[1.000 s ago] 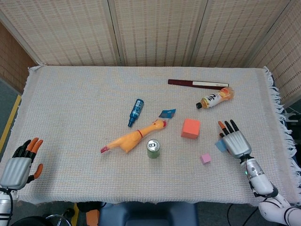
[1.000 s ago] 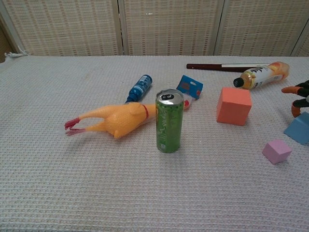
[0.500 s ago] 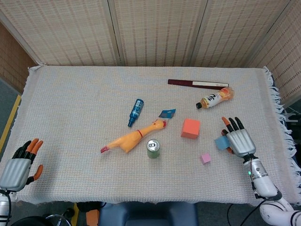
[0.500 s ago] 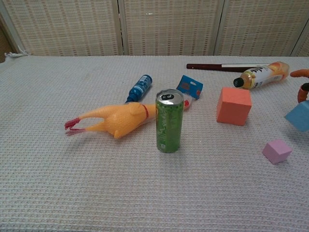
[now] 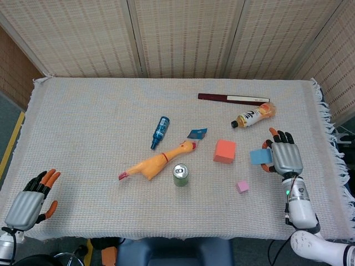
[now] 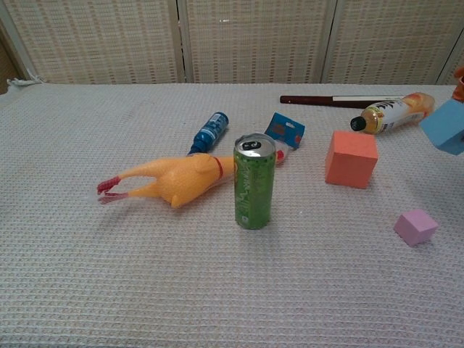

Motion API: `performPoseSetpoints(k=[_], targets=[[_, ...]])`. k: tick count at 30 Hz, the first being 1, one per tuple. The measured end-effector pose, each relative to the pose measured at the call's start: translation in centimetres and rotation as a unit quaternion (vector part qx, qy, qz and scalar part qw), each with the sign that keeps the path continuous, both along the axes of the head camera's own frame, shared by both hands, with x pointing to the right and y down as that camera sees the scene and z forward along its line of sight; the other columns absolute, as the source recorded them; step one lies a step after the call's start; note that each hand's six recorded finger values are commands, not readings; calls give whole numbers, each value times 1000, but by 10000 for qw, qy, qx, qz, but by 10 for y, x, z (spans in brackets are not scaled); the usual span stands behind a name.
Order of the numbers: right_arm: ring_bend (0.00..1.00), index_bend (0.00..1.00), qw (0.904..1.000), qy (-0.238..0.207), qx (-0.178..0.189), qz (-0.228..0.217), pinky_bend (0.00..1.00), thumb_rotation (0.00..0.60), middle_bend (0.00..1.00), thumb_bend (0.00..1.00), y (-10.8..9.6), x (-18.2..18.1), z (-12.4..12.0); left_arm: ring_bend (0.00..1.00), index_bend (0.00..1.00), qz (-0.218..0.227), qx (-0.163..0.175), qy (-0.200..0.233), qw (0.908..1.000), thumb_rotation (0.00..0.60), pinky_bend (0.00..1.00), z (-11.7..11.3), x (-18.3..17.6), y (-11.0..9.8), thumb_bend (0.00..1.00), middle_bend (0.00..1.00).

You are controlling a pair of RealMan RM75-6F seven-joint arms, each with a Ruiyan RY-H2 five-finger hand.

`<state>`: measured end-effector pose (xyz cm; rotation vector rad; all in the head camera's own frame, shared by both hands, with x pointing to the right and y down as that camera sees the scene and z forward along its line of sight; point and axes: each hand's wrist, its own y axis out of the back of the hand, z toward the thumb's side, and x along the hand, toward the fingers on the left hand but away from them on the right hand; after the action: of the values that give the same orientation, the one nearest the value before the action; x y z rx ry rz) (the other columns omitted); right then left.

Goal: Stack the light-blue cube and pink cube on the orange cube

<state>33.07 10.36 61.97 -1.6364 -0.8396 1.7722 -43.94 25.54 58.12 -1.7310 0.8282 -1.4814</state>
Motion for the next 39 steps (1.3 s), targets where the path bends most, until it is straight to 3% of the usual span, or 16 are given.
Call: performPoseSetpoints(k=[6,14,23,39], targets=[[0,684,9998,177,44,62,9,600,56,186,-24,-46,-8,0,0,79,-24,127,9999,600,147,-4,2,3,457,0],[0,684,9989,424,-189,43,22,600,55,185,-32,-93,11,0,0,55,30,216,9997,600,147,-11,-1,4,458,0],[0,684,9970,710,-278,100,22,600,56,186,-37,-108,32,0,0,44,10,254,9997,600,147,-12,-3,5,458,0],[0,684,9964,786,-270,149,23,600,59,186,-40,-115,46,0,0,54,-30,288,9996,600,147,-10,-2,3,459,0]])
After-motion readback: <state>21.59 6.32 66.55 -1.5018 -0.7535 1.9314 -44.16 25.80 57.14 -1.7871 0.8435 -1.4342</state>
